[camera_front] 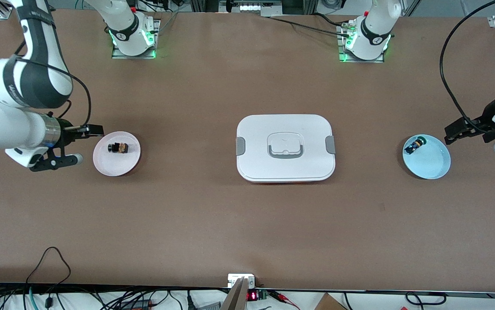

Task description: Transfer orange switch to right arm and place

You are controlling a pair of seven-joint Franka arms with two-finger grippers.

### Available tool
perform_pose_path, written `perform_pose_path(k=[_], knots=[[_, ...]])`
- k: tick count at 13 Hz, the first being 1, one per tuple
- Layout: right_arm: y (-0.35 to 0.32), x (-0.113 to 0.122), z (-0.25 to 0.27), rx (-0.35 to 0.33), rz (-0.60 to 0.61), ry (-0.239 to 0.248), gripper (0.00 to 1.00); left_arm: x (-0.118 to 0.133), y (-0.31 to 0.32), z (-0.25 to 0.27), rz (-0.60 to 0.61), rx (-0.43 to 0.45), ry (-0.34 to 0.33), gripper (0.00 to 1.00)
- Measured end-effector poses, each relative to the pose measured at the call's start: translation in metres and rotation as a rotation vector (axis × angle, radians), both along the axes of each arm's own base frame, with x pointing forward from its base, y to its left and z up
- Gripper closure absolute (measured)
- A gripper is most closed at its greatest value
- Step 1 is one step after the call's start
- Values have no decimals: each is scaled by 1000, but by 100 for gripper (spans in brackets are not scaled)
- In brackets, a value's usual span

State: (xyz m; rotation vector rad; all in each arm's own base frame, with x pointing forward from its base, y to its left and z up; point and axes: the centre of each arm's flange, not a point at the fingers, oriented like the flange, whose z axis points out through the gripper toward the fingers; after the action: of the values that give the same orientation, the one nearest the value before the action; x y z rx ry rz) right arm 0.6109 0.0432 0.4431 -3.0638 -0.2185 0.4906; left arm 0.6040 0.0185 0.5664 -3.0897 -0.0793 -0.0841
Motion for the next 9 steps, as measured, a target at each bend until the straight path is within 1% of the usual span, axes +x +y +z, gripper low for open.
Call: perform_pose_path(k=[1,2,5,7,9], knots=[[-1,0,17,-4,-6,-6,0,0,0,0,0,0,0,0],[-3,3,34,-10,-8,-26,0,0,0,0,0,0,1,0],[-30,12,72,-43,-39,-123,0,1,-1,-1,-1,0,1,0],[-50,13,86,-47,-78,-163,0,2,-1,-1,-3,0,0,0],[-60,6,109,-57,-135,-204,0,2,-2,-1,-3,-1,0,0]])
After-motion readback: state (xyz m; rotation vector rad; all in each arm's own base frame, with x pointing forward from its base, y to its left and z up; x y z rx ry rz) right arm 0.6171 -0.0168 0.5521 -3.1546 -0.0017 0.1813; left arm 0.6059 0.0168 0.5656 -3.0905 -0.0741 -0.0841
